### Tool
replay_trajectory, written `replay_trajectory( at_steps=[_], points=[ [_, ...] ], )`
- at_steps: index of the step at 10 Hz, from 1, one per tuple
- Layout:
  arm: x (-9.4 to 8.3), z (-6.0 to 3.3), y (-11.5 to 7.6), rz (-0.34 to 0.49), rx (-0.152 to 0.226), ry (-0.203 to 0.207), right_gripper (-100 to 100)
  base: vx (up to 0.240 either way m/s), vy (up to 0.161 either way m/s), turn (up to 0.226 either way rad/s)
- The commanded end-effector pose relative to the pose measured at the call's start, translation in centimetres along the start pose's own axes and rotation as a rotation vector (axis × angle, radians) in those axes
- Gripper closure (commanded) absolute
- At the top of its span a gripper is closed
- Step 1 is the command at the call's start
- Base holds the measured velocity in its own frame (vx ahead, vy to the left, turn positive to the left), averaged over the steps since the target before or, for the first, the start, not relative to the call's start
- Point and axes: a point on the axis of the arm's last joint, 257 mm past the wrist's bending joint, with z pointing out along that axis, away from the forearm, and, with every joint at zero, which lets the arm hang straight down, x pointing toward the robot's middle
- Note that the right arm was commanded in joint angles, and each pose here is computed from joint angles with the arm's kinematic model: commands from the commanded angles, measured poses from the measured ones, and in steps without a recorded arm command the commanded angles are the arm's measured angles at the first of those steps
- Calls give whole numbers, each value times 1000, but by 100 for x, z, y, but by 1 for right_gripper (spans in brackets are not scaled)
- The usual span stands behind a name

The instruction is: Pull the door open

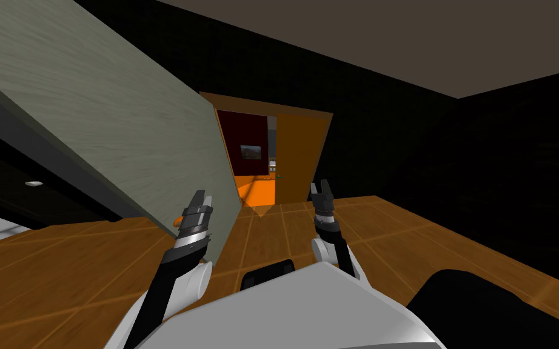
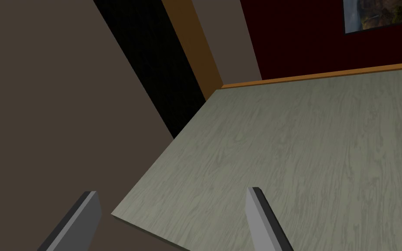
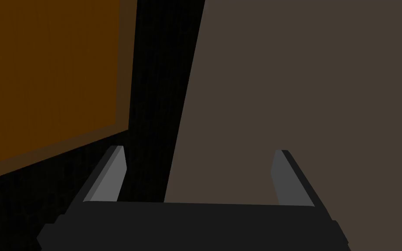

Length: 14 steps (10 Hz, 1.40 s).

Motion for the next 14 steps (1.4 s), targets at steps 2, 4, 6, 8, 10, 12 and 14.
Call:
replay_trajectory(
  at_steps=[2, 4, 6, 8, 10, 12, 14],
  points=[
    [34, -41, -173, 15, 25, 9, -100, 60, 1, 29],
    [69, -91, -365, 31, 53, 17, -100, 104, -8, 36],
    [90, -126, -493, 42, 72, 22, -100, 100, -5, 31],
    [110, -162, -619, 51, 91, 26, -100, 72, 6, 25],
    [132, -209, -774, 63, 115, 30, -100, 67, 3, 29],
    [153, -259, -929, 74, 139, 34, -100, 86, -8, 34],
    [172, -316, -1096, 85, 165, 37, -100, 89, -7, 31]
  ],
)
